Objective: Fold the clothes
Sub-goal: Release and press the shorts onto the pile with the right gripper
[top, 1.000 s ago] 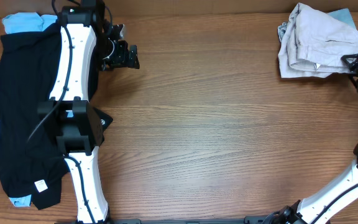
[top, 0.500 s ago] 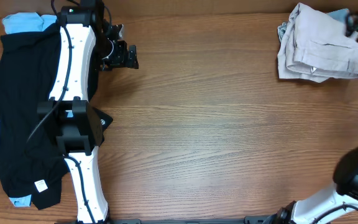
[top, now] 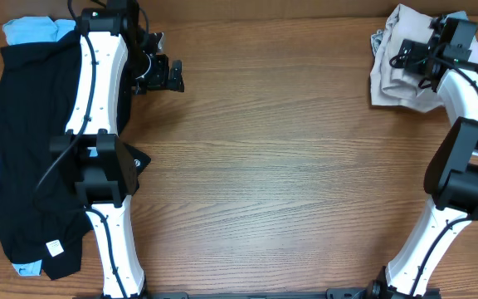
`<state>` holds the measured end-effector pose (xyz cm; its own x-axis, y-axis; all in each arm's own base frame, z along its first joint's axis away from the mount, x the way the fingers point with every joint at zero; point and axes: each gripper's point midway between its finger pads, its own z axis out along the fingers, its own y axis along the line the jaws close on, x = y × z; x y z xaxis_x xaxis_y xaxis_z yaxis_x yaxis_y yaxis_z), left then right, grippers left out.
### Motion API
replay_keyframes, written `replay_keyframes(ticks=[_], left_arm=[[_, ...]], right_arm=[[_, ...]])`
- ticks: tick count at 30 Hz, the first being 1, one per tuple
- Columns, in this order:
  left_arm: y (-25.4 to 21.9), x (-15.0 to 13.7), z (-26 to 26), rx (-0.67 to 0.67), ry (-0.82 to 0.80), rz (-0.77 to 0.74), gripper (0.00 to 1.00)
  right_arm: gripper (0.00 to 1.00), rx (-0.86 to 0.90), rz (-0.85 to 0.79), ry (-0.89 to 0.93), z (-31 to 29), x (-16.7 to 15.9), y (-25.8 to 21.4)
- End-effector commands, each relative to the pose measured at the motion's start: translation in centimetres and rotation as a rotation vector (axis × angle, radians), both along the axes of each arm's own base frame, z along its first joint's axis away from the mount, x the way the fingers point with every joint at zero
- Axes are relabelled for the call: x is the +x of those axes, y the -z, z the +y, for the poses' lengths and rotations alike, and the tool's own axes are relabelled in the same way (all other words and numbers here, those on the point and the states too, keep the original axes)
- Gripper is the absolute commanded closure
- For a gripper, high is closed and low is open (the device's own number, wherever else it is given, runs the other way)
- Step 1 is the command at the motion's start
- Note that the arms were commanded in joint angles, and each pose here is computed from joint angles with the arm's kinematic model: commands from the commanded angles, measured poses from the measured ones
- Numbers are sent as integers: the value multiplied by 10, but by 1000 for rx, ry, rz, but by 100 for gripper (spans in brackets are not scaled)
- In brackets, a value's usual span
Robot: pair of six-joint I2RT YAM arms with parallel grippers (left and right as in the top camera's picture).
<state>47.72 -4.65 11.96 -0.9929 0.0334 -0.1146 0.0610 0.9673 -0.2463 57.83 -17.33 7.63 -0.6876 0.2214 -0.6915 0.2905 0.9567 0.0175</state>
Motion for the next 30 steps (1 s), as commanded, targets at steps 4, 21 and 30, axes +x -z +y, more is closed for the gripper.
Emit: replay_keyframes(ticks=[4, 21, 30], left_arm=[[1, 6, 4, 25, -8, -25, 0], [0, 10, 5, 27, -9, -41, 0], [0, 10, 5, 27, -9, -41, 0]], right_arm=[[0, 21, -93, -2, 2, 6, -49], [0, -78, -887, -387, 139, -172, -536], [0, -143, -1033, -401, 159, -255, -591]])
